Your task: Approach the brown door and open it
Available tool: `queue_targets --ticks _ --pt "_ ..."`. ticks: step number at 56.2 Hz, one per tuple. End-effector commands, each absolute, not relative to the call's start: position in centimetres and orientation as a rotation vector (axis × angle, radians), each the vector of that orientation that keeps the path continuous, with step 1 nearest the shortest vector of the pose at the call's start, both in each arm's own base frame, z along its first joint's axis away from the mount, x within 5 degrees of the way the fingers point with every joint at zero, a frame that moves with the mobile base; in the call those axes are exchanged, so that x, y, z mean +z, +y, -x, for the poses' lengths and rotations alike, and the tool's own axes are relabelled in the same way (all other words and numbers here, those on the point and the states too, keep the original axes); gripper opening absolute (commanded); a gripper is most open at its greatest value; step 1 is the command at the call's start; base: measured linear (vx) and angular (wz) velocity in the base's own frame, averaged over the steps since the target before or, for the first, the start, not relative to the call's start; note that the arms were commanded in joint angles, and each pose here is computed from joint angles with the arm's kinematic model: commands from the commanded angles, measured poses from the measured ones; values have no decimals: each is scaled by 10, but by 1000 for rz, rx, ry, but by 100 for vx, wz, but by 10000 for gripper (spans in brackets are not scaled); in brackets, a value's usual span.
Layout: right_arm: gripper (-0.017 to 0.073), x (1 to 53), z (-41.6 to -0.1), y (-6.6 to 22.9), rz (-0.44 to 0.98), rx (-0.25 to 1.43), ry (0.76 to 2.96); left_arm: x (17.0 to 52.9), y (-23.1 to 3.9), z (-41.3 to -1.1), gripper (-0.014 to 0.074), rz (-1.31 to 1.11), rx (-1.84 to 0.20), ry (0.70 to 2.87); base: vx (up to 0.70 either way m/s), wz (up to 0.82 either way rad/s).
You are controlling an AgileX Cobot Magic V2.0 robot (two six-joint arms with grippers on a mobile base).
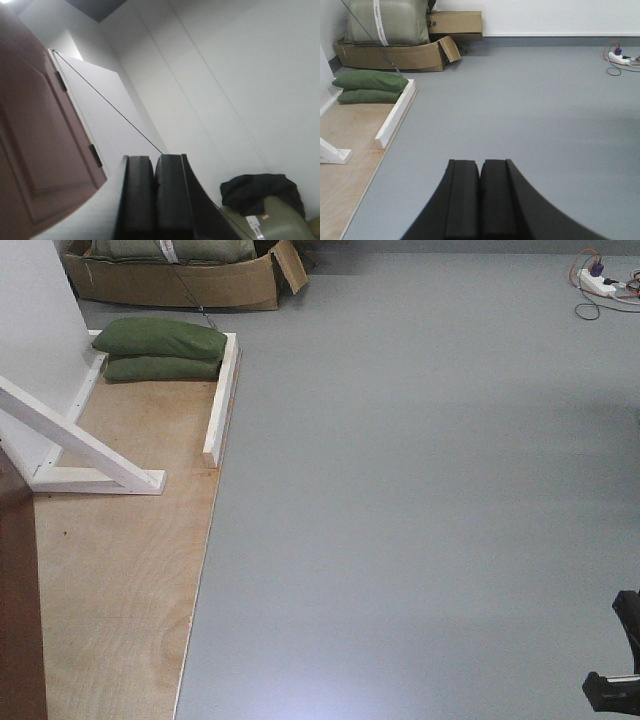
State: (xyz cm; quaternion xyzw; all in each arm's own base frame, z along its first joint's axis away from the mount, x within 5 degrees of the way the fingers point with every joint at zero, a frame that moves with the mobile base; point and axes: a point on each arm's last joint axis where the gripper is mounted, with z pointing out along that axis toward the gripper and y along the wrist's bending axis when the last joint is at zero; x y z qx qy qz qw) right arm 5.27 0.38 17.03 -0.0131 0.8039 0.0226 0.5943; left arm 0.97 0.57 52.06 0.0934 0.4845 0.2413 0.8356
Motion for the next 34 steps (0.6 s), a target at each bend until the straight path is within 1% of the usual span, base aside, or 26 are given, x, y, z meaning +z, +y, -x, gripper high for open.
queue_targets --ticks 1,4,11,17,26,34 --pt "0 176 -54 3 32 41 1791 554 3 10 -6 -160 543 873 0 0" --pt "0 176 -54 3 32 41 1791 568 2 18 -6 -141 565 831 0 0" --pt "0 176 -54 3 32 41 1791 609 -3 53 -6 -88 624 681 0 0" --pt "0 176 -54 3 32 41 1791 635 -10 78 -6 -46 704 596 0 0" --pt "0 176 -54 3 32 41 1791 654 -23 105 -6 19 911 556 0 0" --pt "0 176 -54 3 32 41 1791 658 -33 109 -6 53 973 549 0 0"
